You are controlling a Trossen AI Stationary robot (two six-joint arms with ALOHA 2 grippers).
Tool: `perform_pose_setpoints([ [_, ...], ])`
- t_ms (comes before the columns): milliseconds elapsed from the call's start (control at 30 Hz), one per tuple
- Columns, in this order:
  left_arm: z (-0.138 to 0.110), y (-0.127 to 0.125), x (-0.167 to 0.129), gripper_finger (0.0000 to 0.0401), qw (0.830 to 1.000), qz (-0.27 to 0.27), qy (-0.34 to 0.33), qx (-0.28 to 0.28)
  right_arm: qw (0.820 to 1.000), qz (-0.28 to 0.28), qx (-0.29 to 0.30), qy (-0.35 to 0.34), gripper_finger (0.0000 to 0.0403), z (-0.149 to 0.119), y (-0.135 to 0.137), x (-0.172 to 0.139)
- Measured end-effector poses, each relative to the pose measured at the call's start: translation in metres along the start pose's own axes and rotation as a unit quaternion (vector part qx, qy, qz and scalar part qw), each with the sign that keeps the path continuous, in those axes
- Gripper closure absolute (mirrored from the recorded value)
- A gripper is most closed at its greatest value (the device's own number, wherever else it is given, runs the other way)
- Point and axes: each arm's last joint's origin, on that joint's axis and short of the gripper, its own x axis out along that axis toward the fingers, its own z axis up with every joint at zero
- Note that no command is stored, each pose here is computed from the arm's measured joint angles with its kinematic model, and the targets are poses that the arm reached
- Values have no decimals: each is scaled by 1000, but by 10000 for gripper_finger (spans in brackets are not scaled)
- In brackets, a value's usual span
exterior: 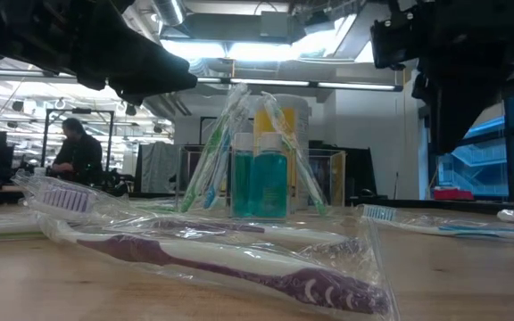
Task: Pick & Place toothbrushing station
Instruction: Put the blue toothbrush into the transparent organizer
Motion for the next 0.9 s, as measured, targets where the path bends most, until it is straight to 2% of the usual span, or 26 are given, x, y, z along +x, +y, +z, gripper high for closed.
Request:
perform_pose_setpoints([
  [267,0,0,0,243,1000,0,1,1,999,23,6,-23,234,8,10,11],
  [433,0,0,0,243,1000,-1,2,1,1000,22,2,0,234,8,16,26],
  [633,-1,-1,0,243,1000,-9,3,1,998,53,-15,7,223,13,28,46],
  [900,-1,-1,0,243,1000,-11,4,1,999,39,-15,31,229,17,27,69],
])
